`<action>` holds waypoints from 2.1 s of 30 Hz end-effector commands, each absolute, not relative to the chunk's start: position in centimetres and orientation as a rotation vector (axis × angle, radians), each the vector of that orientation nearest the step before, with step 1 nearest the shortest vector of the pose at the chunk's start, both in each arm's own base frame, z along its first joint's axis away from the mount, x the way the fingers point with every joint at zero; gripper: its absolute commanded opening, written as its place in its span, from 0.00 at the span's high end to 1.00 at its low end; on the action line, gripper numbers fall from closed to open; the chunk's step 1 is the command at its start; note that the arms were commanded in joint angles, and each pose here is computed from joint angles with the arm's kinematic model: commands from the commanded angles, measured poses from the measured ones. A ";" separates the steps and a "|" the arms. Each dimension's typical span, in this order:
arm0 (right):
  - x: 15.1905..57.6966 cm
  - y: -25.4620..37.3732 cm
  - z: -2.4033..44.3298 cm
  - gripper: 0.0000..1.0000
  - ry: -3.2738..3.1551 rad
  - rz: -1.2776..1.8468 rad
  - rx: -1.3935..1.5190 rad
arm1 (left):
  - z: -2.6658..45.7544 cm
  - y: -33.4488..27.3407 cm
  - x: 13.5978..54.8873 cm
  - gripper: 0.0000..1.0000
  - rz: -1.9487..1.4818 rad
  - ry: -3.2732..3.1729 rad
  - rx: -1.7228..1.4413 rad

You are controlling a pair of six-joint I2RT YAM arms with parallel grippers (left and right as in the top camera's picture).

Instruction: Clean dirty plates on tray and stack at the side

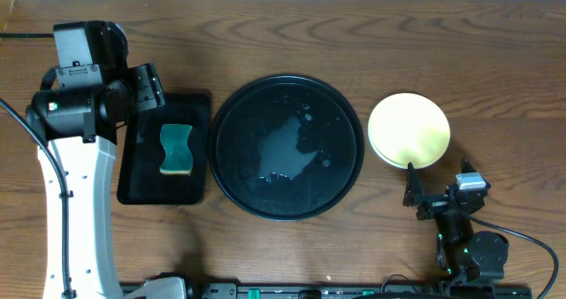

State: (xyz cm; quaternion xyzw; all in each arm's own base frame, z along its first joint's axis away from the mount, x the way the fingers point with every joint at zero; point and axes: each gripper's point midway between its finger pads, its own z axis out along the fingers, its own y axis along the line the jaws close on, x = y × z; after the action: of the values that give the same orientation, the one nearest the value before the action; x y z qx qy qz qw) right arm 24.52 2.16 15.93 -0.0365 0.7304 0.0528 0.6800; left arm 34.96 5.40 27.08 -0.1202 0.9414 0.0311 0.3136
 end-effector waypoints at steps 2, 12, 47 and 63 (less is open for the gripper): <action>24.5 2.2 15.9 0.01 1.634 0.126 -0.069 | 27.1 5.7 34.9 0.24 0.098 2.484 -0.314; 24.5 2.2 15.9 0.01 1.634 0.126 -0.069 | 27.1 5.7 34.9 0.24 0.098 2.484 -0.315; 24.5 2.2 15.9 0.01 1.634 0.126 -0.069 | 16.6 0.5 26.1 0.24 0.030 1.718 0.041; 24.5 2.2 15.9 0.01 1.634 0.126 -0.069 | 13.1 0.4 24.5 0.24 0.035 1.752 0.049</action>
State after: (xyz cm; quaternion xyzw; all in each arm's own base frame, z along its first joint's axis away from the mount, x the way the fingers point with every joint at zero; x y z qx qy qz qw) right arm 24.54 1.98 16.02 -0.0329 0.7288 0.0491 0.6821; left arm 24.72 0.77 13.89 0.0075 0.7608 0.0170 0.6488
